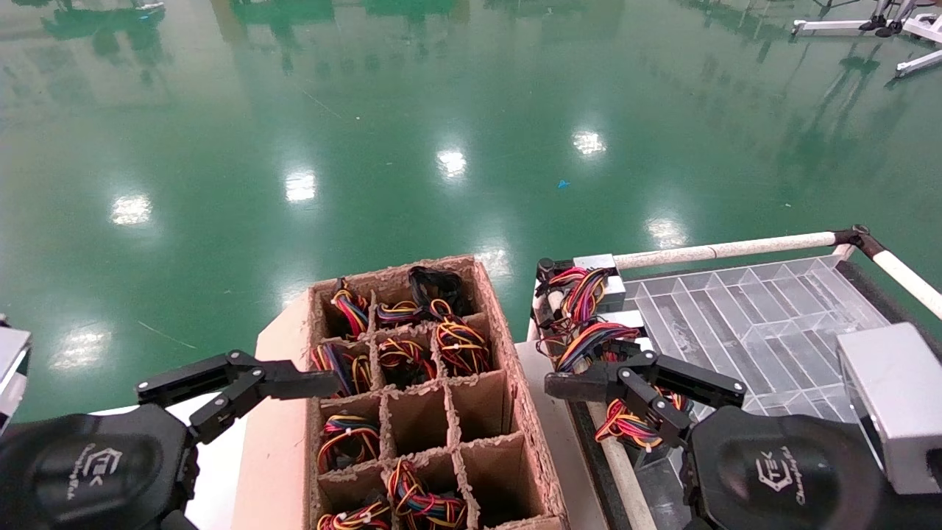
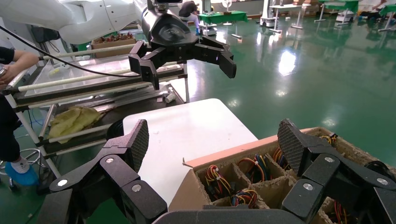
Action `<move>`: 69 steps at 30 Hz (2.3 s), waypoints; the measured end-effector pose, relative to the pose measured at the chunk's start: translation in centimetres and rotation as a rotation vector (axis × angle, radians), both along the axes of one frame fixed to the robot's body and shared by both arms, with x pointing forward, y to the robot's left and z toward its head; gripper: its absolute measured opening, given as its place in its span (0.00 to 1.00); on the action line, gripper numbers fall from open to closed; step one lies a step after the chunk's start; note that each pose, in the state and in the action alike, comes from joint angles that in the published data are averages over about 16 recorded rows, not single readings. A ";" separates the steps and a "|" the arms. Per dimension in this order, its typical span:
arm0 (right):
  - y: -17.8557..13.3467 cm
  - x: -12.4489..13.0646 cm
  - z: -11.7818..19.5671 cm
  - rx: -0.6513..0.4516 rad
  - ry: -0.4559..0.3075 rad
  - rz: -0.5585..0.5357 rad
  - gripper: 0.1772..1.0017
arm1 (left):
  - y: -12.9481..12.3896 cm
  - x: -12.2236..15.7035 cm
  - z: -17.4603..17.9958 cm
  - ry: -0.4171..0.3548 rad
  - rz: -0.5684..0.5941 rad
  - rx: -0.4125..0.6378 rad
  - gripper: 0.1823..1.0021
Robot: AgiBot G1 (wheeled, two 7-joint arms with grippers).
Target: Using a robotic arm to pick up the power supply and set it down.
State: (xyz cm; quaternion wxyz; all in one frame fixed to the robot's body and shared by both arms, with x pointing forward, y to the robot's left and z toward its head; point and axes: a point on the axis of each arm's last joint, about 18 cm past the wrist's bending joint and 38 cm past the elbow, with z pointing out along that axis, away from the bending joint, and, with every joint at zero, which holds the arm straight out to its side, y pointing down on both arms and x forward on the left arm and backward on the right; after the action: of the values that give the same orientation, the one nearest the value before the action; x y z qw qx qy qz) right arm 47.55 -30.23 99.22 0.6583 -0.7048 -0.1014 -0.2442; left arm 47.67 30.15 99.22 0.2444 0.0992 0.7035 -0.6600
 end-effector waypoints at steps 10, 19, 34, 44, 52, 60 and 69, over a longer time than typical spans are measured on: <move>0.0 0.0 0.0 0.000 0.000 0.000 1.00 | 0.0 0.0 0.0 0.000 0.000 0.000 0.93; 0.0 0.4 -0.2 -0.003 0.005 -0.015 1.00 | 0.0 0.0 0.0 0.000 0.000 0.000 0.77; 1.5 7.2 -1.7 -0.127 -0.006 -0.237 1.00 | 0.0 0.0 0.0 0.000 0.000 0.000 0.37; 4.9 13.5 -1.7 -0.264 -0.105 -0.380 1.00 | 0.0 0.0 0.0 0.000 0.000 0.000 0.14; 8.1 17.9 -1.7 -0.366 -0.173 -0.437 1.00 | 0.0 0.0 0.0 0.000 0.000 0.000 0.05; 10.8 21.3 -1.1 -0.396 -0.215 -0.463 0.99 | 0.0 0.0 0.0 0.000 0.000 0.000 0.02; 12.5 24.0 -1.1 -0.390 -0.227 -0.487 0.95 | 0.0 0.0 0.0 0.000 0.000 0.000 0.05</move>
State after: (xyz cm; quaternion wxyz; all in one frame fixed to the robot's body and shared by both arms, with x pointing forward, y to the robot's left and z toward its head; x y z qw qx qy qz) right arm 71.59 -17.75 98.07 0.4176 -0.7894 -0.0473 -0.4474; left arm 47.67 30.15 99.22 0.2444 0.0992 0.7035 -0.6600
